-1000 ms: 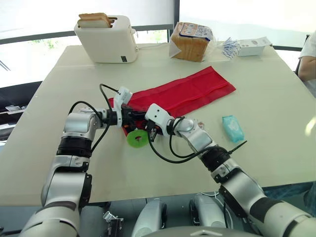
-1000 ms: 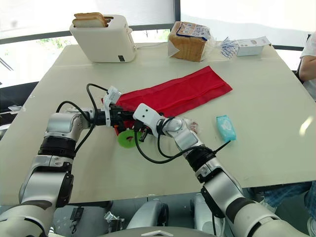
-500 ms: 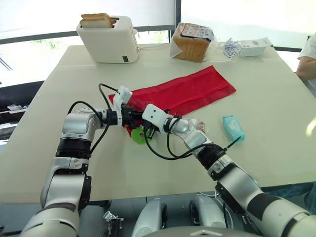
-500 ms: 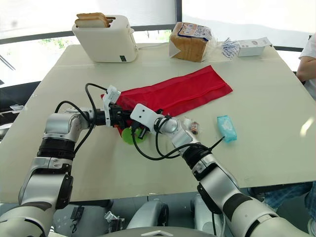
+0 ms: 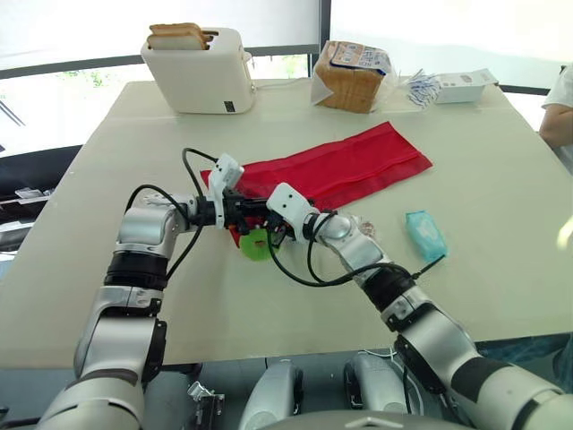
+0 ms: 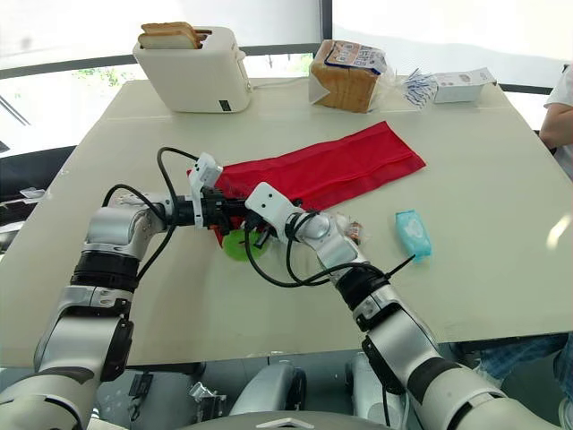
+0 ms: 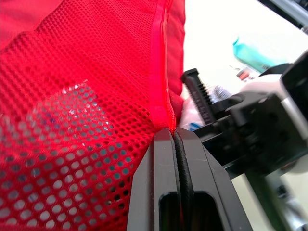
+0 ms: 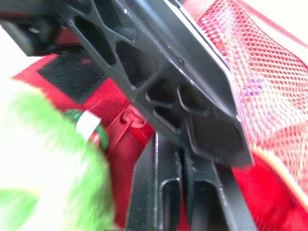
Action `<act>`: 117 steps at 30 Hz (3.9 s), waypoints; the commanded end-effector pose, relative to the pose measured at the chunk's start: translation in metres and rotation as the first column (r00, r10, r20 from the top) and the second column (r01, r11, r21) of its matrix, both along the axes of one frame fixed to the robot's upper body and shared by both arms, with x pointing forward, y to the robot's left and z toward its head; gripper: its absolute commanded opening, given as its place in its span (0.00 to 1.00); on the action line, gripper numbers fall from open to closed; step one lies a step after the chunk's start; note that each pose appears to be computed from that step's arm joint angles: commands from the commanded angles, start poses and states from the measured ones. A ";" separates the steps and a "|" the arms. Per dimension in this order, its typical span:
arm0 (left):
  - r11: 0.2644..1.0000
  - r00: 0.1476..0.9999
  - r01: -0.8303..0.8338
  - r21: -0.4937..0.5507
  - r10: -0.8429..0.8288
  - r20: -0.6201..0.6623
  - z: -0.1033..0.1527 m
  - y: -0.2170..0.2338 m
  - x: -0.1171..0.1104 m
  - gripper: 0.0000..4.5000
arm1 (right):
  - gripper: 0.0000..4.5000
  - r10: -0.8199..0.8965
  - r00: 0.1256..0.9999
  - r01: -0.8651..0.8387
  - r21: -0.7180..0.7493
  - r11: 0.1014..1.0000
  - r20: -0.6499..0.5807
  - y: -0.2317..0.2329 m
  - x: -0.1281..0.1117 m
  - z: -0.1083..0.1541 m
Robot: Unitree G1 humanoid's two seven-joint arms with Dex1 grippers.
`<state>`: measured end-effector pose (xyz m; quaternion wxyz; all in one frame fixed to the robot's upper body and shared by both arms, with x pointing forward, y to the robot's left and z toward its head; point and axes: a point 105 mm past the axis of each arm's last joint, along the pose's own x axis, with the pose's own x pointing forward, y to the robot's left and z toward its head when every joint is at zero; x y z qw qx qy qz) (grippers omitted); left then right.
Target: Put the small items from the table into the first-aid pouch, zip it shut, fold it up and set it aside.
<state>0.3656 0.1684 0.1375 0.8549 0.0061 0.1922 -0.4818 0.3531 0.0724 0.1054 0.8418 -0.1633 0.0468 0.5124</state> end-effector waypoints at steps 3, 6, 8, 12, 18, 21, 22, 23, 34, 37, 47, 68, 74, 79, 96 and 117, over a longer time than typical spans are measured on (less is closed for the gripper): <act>0.999 1.000 -0.018 0.039 0.018 -0.006 -0.013 0.007 0.002 0.00 | 0.66 0.077 0.994 -0.071 0.073 0.995 -0.074 -0.030 -0.025 0.025; 0.999 1.000 -0.023 0.042 0.023 -0.002 -0.015 0.007 0.004 0.00 | 0.66 0.054 0.996 -0.049 0.076 0.996 -0.070 -0.048 -0.030 0.034; 0.999 1.000 -0.015 0.047 0.015 0.006 -0.016 0.007 0.004 0.00 | 0.66 0.054 0.997 -0.049 0.088 0.995 -0.054 -0.061 -0.034 0.043; 0.994 0.998 0.012 0.104 -0.018 0.055 -0.022 0.009 0.000 0.00 | 0.66 0.047 0.999 -0.050 0.148 0.988 0.020 -0.089 -0.046 0.070; 0.975 0.967 -0.083 0.206 0.029 0.253 -0.016 0.037 0.015 0.00 | 0.66 0.032 0.991 -0.055 0.179 0.982 0.130 -0.144 -0.084 0.103; 0.956 0.946 -0.086 0.280 -0.011 0.325 -0.015 0.054 0.015 0.00 | 0.73 0.002 0.992 -0.021 0.144 0.989 0.128 -0.174 -0.102 0.109; 0.954 0.950 -0.064 0.292 -0.032 0.311 -0.016 0.058 0.013 0.00 | 0.78 0.000 0.992 -0.015 0.124 0.992 0.123 -0.181 -0.109 0.109; 0.956 0.952 -0.059 0.288 -0.033 0.305 -0.015 0.062 0.011 0.00 | 0.84 -0.007 0.992 -0.007 0.110 0.994 0.123 -0.187 -0.114 0.110; 0.993 0.928 0.047 0.112 -0.084 0.363 0.032 0.000 0.018 0.70 | 1.00 -0.133 0.982 0.124 0.081 0.989 0.132 -0.220 -0.139 0.130; 0.977 0.927 0.052 0.206 -0.124 0.354 0.022 -0.026 0.022 0.81 | 1.00 -0.137 0.979 0.126 0.081 0.989 0.153 -0.216 -0.141 0.135; 0.892 0.908 -0.056 0.449 -0.141 0.394 -0.006 -0.081 0.062 0.81 | 1.00 -0.181 0.970 0.176 0.042 0.983 0.162 -0.219 -0.140 0.135; 0.945 0.940 -0.069 0.321 -0.047 0.339 0.013 -0.093 0.077 0.01 | 1.00 -0.188 0.967 0.186 0.026 0.982 0.171 -0.215 -0.139 0.126; 0.968 0.958 -0.004 0.250 -0.068 0.280 0.016 -0.097 0.070 0.01 | 1.00 -0.194 0.964 0.193 0.024 0.981 0.182 -0.216 -0.136 0.126; 0.974 0.967 0.060 0.217 -0.110 0.230 0.018 -0.085 0.060 0.01 | 1.00 -0.162 0.972 0.167 -0.014 0.986 0.173 -0.209 -0.129 0.118; 0.979 0.976 0.019 0.205 -0.062 0.208 0.008 -0.055 0.046 0.01 | 1.00 0.285 0.955 -0.219 -0.461 0.860 0.078 -0.116 -0.016 0.041; 0.990 0.968 -0.026 0.139 -0.010 0.250 0.013 -0.057 0.036 0.00 | 0.05 0.059 0.998 -0.059 -0.156 0.986 -0.009 -0.105 -0.027 0.050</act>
